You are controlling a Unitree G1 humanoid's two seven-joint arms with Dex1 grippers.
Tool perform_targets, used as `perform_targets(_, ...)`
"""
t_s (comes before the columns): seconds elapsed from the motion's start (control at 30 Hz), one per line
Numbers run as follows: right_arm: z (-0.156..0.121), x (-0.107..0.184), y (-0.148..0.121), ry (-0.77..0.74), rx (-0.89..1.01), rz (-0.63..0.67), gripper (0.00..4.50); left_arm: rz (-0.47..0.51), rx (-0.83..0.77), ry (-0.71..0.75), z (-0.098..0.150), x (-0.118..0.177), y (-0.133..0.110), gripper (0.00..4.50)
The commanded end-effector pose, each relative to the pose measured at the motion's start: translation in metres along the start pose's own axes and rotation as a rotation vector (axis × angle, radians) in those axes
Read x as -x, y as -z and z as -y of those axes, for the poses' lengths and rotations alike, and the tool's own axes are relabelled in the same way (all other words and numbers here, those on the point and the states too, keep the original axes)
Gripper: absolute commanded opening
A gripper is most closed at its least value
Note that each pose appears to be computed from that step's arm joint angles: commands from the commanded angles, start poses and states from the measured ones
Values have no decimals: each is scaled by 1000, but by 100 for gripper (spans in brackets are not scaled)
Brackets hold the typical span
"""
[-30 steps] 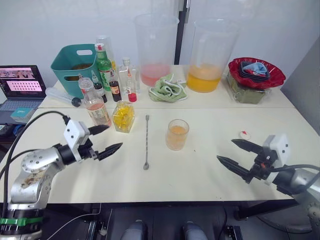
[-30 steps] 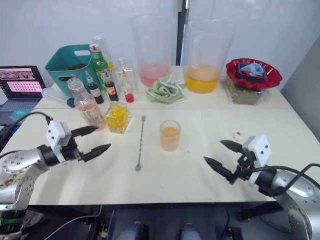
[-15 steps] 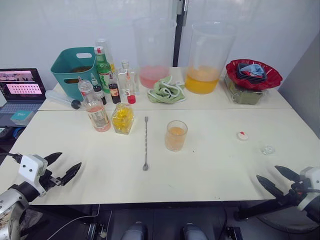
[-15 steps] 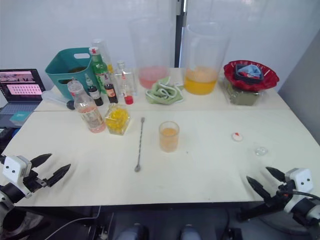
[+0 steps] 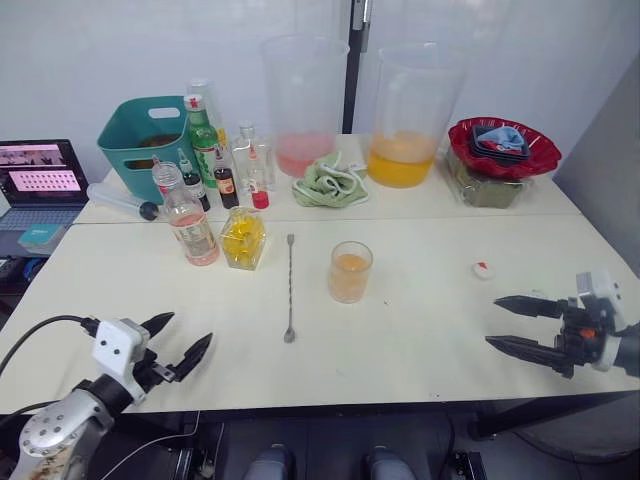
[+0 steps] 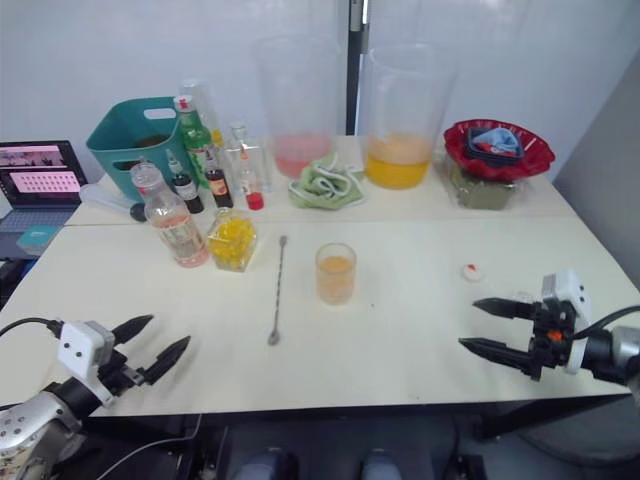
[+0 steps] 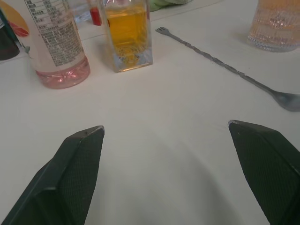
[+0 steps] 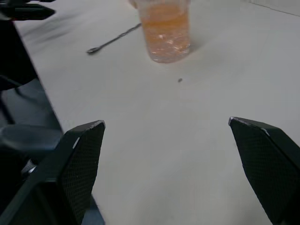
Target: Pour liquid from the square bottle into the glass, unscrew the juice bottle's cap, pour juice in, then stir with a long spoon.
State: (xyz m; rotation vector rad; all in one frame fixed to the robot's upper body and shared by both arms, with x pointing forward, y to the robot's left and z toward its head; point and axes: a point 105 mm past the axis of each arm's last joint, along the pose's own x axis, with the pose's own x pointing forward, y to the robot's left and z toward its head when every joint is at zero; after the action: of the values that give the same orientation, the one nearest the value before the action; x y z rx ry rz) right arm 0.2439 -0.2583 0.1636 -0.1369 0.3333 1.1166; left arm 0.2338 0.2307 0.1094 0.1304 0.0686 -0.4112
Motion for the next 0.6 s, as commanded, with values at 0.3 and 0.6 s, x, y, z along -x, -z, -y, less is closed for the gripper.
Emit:
perform_targets(0.3,-16,-21,-46,-232,88,5,450,-73,82,-29,73,-33,2,447)
perform_targets(0.6,-23,-28,-47,-188,80,-23,450,-39,116,18,93,-83,-11,447)
